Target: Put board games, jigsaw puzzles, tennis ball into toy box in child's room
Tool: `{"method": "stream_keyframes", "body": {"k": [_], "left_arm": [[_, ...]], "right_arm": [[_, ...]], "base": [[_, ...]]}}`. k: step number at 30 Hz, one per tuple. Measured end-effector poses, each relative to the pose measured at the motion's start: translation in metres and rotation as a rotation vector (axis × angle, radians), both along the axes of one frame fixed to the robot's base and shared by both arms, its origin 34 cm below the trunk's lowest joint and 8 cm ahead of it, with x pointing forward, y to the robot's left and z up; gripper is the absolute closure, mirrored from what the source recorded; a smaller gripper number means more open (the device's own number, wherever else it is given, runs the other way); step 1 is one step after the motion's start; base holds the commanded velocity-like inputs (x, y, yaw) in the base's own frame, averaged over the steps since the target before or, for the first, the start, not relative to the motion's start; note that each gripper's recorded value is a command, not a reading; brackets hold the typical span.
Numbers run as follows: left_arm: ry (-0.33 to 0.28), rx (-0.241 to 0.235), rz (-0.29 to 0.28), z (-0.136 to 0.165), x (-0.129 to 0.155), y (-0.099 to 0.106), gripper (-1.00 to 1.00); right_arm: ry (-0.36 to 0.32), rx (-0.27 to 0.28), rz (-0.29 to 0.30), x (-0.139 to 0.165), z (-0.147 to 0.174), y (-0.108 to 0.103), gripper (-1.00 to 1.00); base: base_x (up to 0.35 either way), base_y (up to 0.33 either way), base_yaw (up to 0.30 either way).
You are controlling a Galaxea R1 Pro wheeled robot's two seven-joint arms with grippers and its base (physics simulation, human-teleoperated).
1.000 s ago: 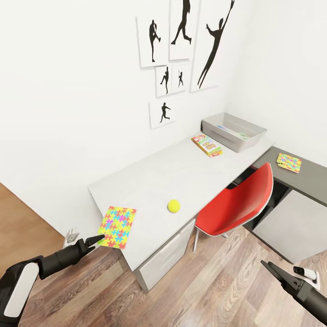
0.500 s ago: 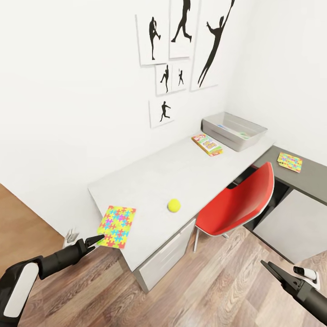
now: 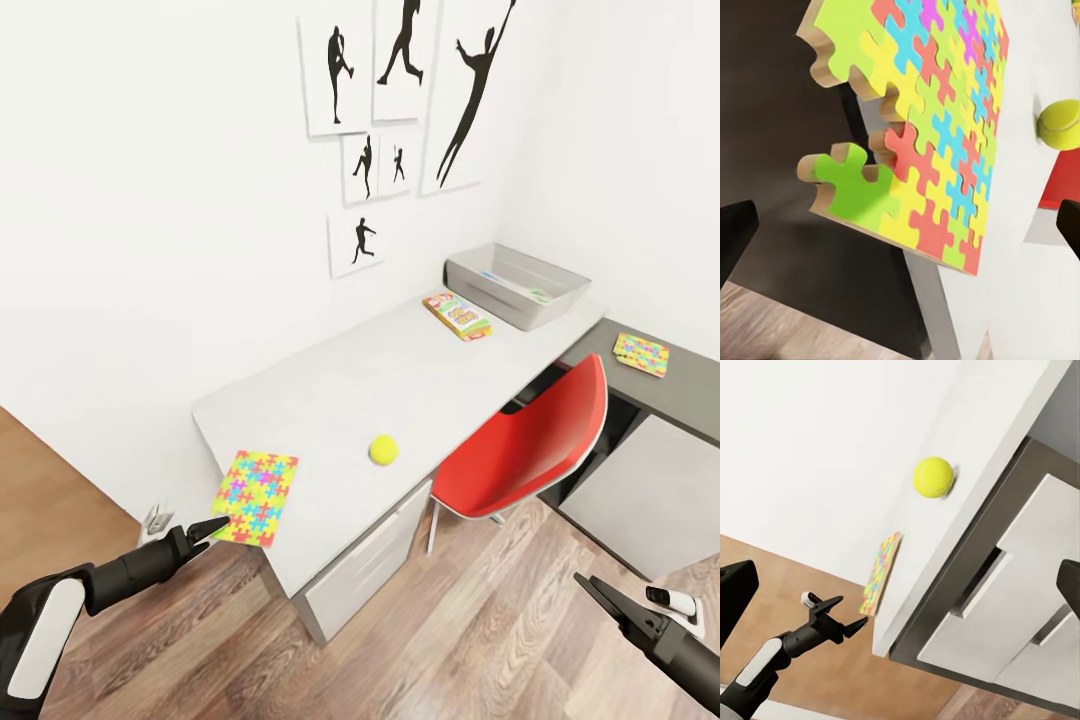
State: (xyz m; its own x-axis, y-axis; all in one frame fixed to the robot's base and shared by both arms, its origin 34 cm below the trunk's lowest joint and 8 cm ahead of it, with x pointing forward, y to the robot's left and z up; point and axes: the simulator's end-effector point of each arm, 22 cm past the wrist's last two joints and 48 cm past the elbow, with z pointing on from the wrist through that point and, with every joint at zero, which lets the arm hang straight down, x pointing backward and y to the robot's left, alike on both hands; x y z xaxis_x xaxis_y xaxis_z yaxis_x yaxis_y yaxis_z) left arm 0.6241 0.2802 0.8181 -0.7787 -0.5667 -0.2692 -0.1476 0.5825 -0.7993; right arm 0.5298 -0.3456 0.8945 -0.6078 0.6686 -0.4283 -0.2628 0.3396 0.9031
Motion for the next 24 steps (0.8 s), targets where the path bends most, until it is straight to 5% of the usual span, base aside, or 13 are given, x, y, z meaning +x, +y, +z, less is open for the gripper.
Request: {"method": "stream_keyframes", "body": {"k": [24], "left_arm": [[-0.001, -0.003, -0.002, -0.012, 0.002, -0.002, -1.0]], "right_arm": [[-0.002, 0.0, 0.0, 0.002, -0.012, -0.001, -1.0]], "base": [[0.0, 0.0, 0.0]]}}
